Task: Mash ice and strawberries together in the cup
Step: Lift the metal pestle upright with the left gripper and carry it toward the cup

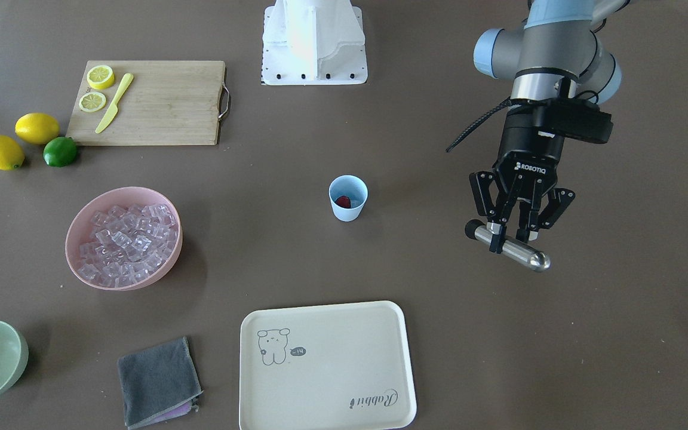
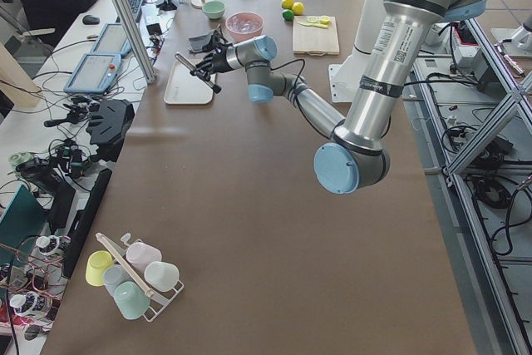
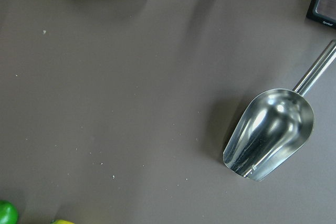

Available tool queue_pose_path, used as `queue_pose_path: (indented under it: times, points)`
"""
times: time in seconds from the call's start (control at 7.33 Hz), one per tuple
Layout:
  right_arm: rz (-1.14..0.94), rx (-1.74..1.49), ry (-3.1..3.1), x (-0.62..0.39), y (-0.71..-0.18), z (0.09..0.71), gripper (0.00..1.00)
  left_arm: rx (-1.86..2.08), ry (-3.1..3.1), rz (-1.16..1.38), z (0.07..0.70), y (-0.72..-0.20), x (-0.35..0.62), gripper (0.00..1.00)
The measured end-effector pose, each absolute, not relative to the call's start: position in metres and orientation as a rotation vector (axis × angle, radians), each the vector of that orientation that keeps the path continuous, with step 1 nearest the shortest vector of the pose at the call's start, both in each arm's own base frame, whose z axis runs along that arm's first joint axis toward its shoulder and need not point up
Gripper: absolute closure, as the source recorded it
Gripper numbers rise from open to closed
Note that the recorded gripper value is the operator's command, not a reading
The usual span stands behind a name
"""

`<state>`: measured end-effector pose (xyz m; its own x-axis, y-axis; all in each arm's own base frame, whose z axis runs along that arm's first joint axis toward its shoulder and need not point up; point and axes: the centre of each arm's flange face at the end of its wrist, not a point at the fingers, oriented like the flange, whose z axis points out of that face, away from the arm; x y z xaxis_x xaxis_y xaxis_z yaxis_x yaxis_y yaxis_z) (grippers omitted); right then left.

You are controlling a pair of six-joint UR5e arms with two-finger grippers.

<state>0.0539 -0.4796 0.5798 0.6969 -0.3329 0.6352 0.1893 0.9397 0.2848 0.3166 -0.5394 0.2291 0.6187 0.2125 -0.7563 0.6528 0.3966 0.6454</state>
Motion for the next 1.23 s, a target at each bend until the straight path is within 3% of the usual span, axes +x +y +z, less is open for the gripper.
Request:
queue_pose_path:
  times: [0.41, 1.23]
  points:
    - [-0.232, 0.163, -0.729, 0.071, -0.465, 0.605, 0.01, 1.211, 0.936, -0.311, 0.188, -0.535, 0.342, 1.00]
    - [-0.138, 0.171, -0.742, 0.113, -0.449, 0.619, 0.01, 1.200, 0.965, -0.330, 0.183, -0.515, 0.377, 1.00]
